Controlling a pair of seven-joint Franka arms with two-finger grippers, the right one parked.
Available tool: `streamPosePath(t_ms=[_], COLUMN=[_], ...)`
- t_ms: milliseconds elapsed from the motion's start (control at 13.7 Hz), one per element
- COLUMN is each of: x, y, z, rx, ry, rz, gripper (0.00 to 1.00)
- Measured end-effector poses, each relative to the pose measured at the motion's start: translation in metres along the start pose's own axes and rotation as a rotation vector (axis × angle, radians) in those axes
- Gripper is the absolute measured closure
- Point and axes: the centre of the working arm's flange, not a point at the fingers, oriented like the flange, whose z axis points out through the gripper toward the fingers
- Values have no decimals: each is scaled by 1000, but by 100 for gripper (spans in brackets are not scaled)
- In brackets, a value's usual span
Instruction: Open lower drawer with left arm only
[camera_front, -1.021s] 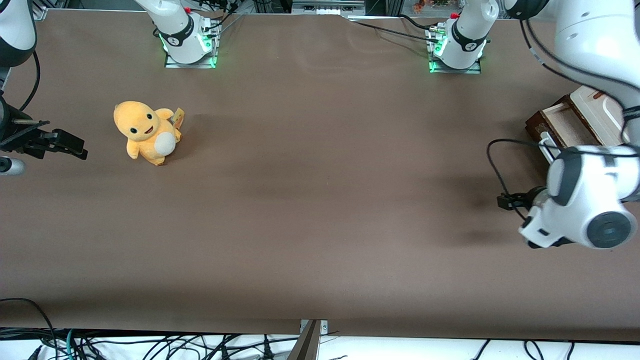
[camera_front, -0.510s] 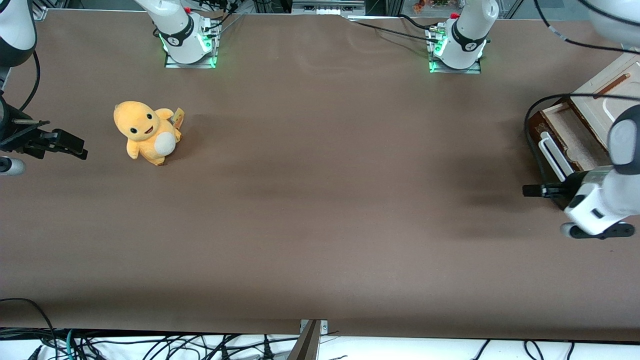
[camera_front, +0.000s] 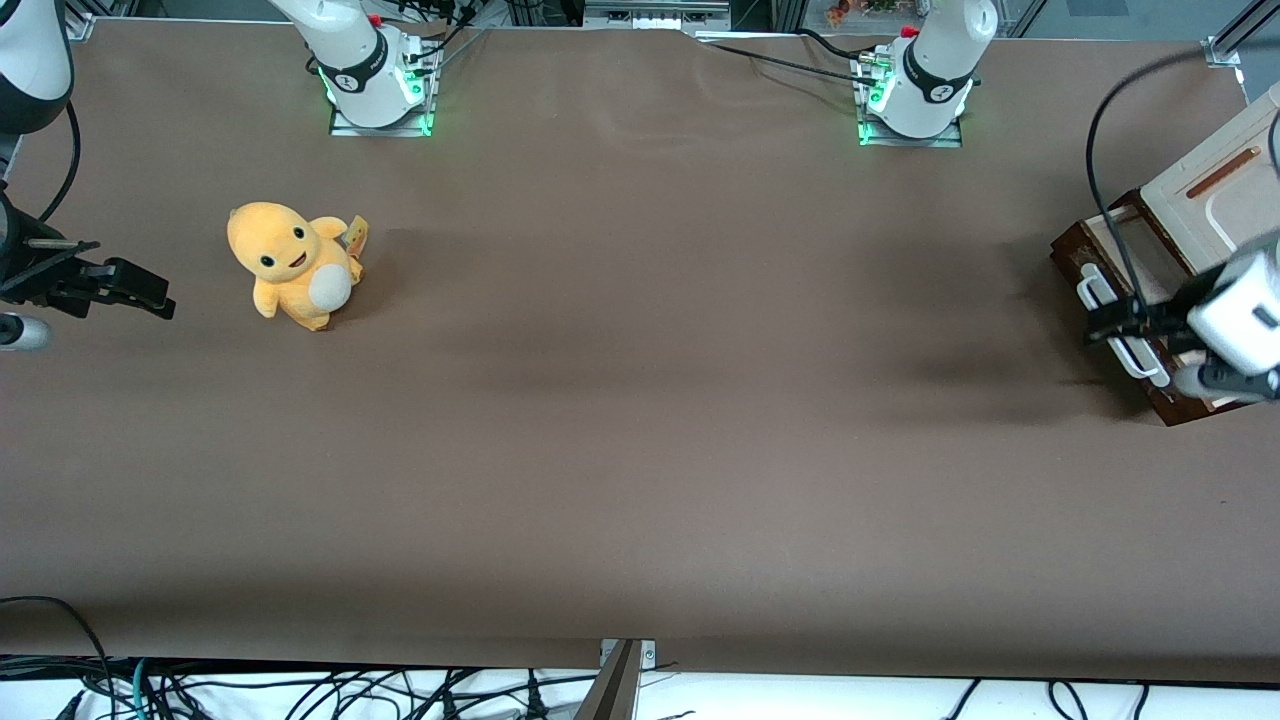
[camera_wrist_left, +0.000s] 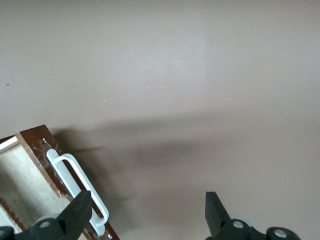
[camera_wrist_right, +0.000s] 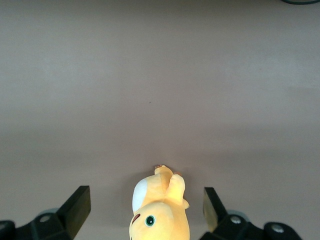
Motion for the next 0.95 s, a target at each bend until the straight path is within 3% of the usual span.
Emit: streamPosePath(t_ms=[146, 510, 948], x=[-18, -50, -59], y=[10, 24, 24], z=[-14, -34, -41], rx=[3, 1, 1], ry=[11, -43, -47], rz=[13, 38, 39], gripper=[0, 0, 0])
